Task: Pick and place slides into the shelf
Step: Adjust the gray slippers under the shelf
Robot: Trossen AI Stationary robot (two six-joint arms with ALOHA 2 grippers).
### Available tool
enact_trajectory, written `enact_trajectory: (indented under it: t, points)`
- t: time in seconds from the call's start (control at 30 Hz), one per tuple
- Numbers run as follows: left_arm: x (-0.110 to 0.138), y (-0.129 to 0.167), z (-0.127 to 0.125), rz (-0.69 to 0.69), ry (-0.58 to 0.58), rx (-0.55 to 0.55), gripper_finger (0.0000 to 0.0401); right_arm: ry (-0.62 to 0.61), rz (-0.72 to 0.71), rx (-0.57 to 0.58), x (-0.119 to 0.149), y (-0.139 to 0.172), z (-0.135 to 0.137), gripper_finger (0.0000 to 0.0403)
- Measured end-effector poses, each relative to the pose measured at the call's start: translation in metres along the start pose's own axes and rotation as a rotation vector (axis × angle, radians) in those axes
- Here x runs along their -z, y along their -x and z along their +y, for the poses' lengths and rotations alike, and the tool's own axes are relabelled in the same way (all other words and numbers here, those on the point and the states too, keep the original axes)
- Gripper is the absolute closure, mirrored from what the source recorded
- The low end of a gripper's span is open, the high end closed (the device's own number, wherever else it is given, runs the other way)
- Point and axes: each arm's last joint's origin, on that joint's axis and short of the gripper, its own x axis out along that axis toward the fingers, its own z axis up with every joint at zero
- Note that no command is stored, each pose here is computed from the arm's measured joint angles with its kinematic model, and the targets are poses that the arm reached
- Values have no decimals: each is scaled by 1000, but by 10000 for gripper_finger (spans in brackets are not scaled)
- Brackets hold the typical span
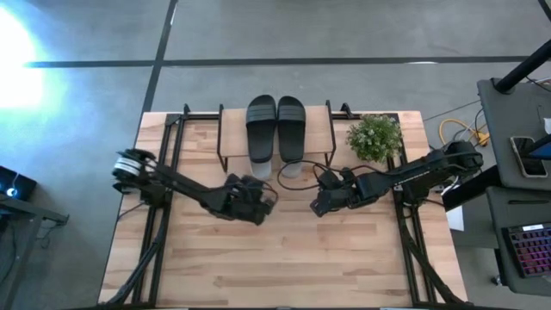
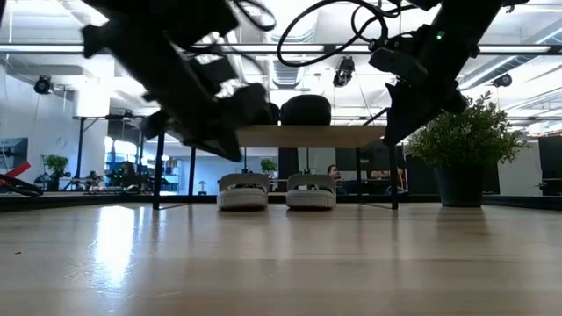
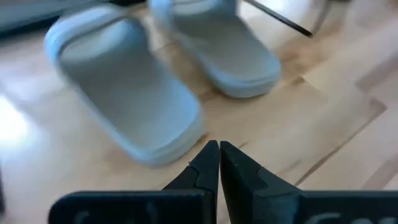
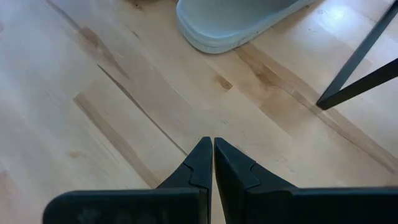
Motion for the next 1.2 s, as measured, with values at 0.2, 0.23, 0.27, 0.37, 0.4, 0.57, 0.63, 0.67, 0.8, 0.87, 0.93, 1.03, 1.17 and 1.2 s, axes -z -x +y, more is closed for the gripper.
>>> enact_trajectory:
  t: [0.2, 0.23, 0.27, 0.37, 0.4, 0.57, 0.63, 0.67, 0.8, 0.87, 0.93, 1.03, 1.17, 1.2]
  points:
    - [-1, -20, -17, -7, -103, -39, 401, 6, 6, 8, 1, 0, -1, 394]
    - [-1, -24, -17, -6, -102, -49, 401, 9, 9, 12, 1, 0, -1, 394]
    - [-2, -27, -17, -4, -101, -57, 401, 11, 11, 15, 1, 0, -2, 394]
    - [-6, -35, -11, 4, -93, -83, 401, 18, 19, 27, 2, 0, -3, 394]
    - [-7, -37, -8, 7, -89, -93, 401, 23, 23, 33, 3, 0, -3, 394]
    - [-23, -50, 3, 37, -31, -108, 401, 30, -10, 90, 9, 9, -6, 394]
    - [-25, -55, 7, 80, -22, -93, 401, 32, -16, 122, 13, 14, -9, 394]
    - [-26, -57, 8, 92, -19, -89, 401, 26, -21, 134, 14, 17, -11, 394]
    - [-26, -63, 11, 104, -61, -100, 401, 4, -45, 195, 21, 30, -19, 394]
    - [-27, -66, 12, 95, -64, -112, 401, -11, -59, 217, 25, 35, -23, 394]
    - [-27, -68, 14, 88, -72, -129, 401, -23, -79, 226, 26, 39, -26, 394]
    - [-29, -70, 12, 75, -75, -114, 401, -33, -92, 234, 29, 42, -30, 394]
    - [-22, -75, 11, 87, -114, -110, 401, -33, -93, 240, 33, 41, -36, 394]
    - [-21, -74, 10, 85, -118, -107, 401, -34, -93, 239, 34, 41, -38, 394]
